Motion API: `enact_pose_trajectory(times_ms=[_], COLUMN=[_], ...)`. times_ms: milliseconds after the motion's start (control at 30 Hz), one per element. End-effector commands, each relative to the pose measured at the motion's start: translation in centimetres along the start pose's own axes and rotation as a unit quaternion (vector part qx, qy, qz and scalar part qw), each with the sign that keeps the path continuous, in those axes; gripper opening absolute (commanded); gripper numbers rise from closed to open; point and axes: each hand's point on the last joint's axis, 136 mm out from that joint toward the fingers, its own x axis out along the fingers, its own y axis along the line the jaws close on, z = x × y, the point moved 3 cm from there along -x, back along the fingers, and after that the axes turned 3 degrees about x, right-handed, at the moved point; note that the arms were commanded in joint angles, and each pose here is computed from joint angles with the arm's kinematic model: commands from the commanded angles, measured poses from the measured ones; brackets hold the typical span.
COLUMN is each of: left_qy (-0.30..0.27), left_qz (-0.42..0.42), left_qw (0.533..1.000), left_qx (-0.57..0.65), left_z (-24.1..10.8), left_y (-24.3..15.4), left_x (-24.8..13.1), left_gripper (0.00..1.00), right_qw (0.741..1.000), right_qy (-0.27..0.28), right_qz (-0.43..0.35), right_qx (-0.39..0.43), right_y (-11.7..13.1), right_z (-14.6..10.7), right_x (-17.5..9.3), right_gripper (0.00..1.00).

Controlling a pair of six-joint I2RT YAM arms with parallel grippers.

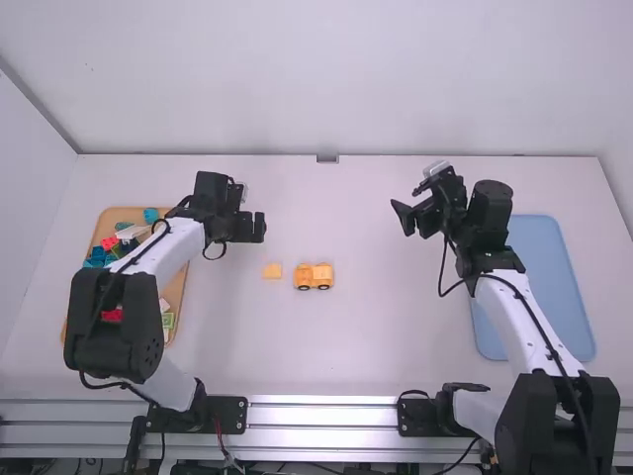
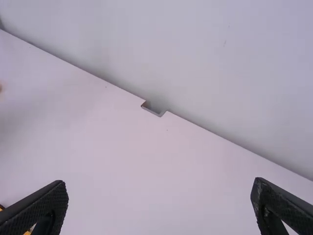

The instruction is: Assemble lego blocks to make yellow taxi

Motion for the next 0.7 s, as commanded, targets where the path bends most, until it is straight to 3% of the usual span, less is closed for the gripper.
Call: enact_pose_trajectory(times_ms=[0,133,267,400,467,567,667], left_qy=[0.008,0.009,-0.003,-0.044,-0.1,-0.169,-0.183], left_qz=[0.06,0.05,-0.021,-0.15,-0.24,-0.309,-0.334], left_qw=[0.994,0.991,0.953,0.872,0.804,0.753,0.756], left_qx=[0.091,0.127,0.301,0.464,0.535,0.555,0.532], left_z=[-0.4,-0.4,-0.5,-1.8,-2.9,-4.1,-5.2], left_y=[1.9,1.7,-0.3,-3.5,-5.4,-6.4,-6.0], left_x=[-0.5,-0.5,-0.4,-1.2,-2.5,-3.4,-2.5], left_gripper=[0.99,0.99,0.99,0.99,0.99,0.99,0.99], right_qw=[1.0,1.0,1.0,1.0,1.0,1.0,1.0], right_qy=[-0.002,-0.001,0.0,0.003,0.005,0.007,0.006], right_qz=[0.003,0.001,0.001,0.002,0.003,0.003,0.004], right_qx=[0.0,0.002,0.003,0.005,0.008,0.011,0.01], right_y=[0.2,0.1,0.1,0.2,0.2,0.2,0.3], right_z=[-0.1,-0.2,-0.2,-0.4,-0.5,-0.5,-0.5], right_x=[-0.2,-0.3,-0.3,-0.3,-0.3,-0.3,-0.2], right_gripper=[0.98,0.98,0.98,0.98,0.98,0.98,0.98])
